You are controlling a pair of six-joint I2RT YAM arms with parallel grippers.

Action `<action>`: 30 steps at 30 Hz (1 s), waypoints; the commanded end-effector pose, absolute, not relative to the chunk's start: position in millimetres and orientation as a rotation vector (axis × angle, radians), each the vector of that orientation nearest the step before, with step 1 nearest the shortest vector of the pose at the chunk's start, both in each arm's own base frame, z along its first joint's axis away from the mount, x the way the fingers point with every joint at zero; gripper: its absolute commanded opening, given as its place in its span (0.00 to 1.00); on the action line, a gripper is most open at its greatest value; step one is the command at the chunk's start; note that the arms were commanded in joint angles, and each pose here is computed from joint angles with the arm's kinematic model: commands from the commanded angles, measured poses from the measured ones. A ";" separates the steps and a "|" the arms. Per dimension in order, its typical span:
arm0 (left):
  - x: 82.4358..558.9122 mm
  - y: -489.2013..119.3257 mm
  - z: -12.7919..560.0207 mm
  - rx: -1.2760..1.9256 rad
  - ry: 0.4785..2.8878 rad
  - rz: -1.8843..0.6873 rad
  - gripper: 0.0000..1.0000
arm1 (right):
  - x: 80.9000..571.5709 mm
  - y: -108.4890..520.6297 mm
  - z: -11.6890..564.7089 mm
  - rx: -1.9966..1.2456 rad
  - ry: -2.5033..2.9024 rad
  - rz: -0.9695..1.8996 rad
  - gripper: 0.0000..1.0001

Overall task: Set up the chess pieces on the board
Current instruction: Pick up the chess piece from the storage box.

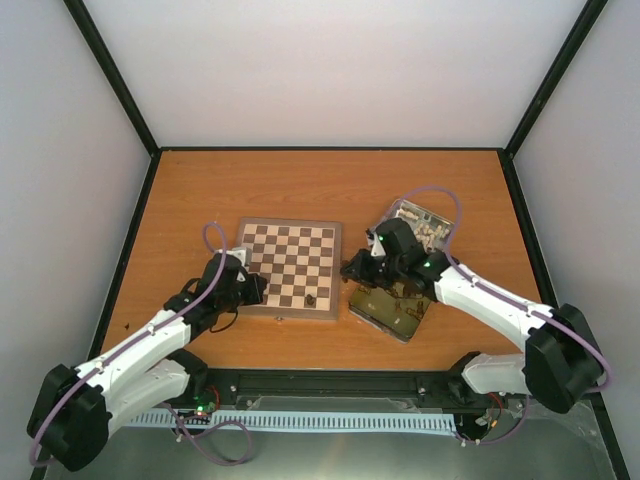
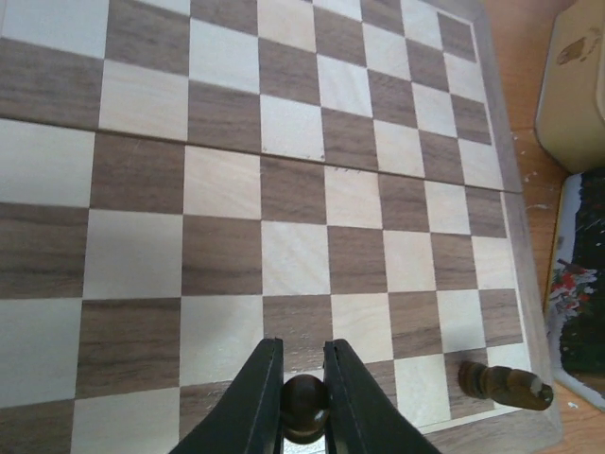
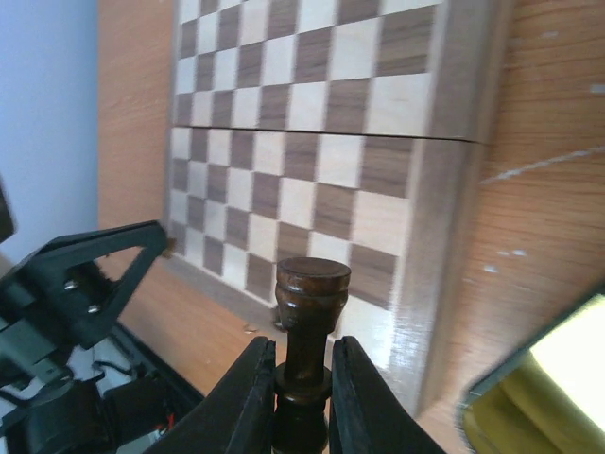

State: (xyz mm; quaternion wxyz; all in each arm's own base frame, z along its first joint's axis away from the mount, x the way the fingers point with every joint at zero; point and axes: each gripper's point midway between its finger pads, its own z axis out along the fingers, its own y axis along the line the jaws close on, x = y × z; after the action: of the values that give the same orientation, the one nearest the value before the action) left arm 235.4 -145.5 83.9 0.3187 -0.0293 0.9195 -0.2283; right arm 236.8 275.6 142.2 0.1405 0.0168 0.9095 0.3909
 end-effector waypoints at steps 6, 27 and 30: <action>242.0 -159.7 117.5 0.012 2.335 -0.665 0.01 | 232.6 215.7 94.0 0.249 2.720 0.937 0.15; 241.6 -167.8 136.5 0.064 2.299 -0.717 0.02 | 242.1 172.1 39.5 0.267 2.812 0.581 0.15; 241.9 -167.2 136.7 0.059 2.298 -0.714 0.01 | 241.7 179.7 44.1 0.241 2.816 0.637 0.15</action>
State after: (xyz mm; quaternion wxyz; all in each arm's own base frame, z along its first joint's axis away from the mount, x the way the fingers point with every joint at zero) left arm 238.2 -161.5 116.4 0.3393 0.0073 0.9014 -0.2690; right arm 238.4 177.7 41.8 0.1192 0.0925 0.9656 0.2118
